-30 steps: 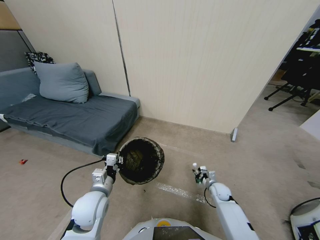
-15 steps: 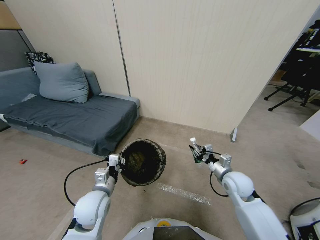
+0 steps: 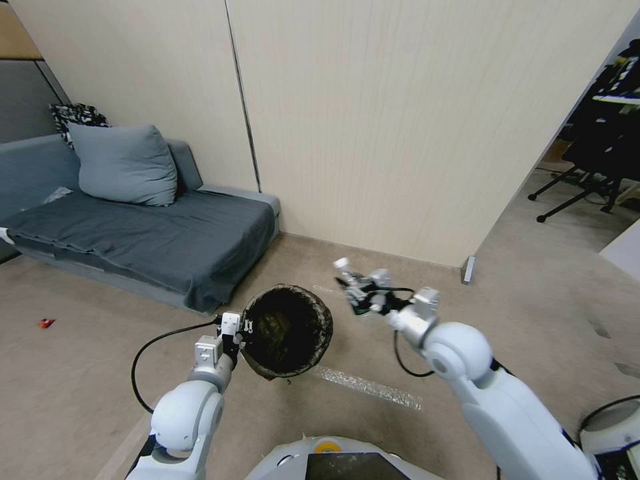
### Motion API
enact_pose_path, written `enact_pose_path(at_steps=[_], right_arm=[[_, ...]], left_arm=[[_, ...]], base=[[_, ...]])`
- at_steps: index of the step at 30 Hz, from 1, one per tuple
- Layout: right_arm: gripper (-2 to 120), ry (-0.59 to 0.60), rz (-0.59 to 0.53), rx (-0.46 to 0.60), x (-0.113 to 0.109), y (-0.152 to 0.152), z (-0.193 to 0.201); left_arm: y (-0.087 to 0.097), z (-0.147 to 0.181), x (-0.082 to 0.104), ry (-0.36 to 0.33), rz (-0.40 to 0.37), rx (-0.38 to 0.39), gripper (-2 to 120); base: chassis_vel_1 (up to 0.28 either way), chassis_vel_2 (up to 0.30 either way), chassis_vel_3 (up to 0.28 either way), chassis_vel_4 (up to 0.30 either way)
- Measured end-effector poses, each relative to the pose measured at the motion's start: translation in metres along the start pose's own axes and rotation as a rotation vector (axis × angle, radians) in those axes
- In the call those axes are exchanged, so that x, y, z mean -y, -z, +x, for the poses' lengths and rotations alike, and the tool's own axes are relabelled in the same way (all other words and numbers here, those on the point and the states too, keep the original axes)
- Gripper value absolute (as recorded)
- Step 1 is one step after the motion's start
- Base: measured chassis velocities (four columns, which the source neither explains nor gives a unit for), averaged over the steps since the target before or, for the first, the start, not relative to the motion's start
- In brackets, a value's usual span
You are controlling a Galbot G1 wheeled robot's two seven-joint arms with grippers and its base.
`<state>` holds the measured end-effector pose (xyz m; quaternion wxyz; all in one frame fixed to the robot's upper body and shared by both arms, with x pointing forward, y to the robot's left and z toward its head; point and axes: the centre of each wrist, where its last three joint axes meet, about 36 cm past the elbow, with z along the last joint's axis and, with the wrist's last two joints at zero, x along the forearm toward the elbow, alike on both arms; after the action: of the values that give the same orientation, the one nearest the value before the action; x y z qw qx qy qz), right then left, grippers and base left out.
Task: Pick up the trash bin, then pick up the garbage from the floor and place it into the trash bin.
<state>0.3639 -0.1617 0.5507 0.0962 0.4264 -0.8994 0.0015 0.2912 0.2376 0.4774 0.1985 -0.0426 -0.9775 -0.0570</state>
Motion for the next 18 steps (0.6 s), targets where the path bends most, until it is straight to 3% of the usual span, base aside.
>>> enact_pose_path(at_steps=[9, 18], right_arm=[[31, 0.112, -0.013, -0.059, -0.021, -0.006, -0.021], [31, 0.116, -0.004, -0.138, -0.029, -0.027, -0.028]], left_arm=[[0.0, -0.007, 0.0, -0.009, -0.017, -0.023, 5], [0.0, -0.009, 0.003, -0.023, -0.016, -0.029, 5]], base=[[0.0, 0.0, 0.0, 0.0], [0.0, 0.0, 0.0, 0.0]])
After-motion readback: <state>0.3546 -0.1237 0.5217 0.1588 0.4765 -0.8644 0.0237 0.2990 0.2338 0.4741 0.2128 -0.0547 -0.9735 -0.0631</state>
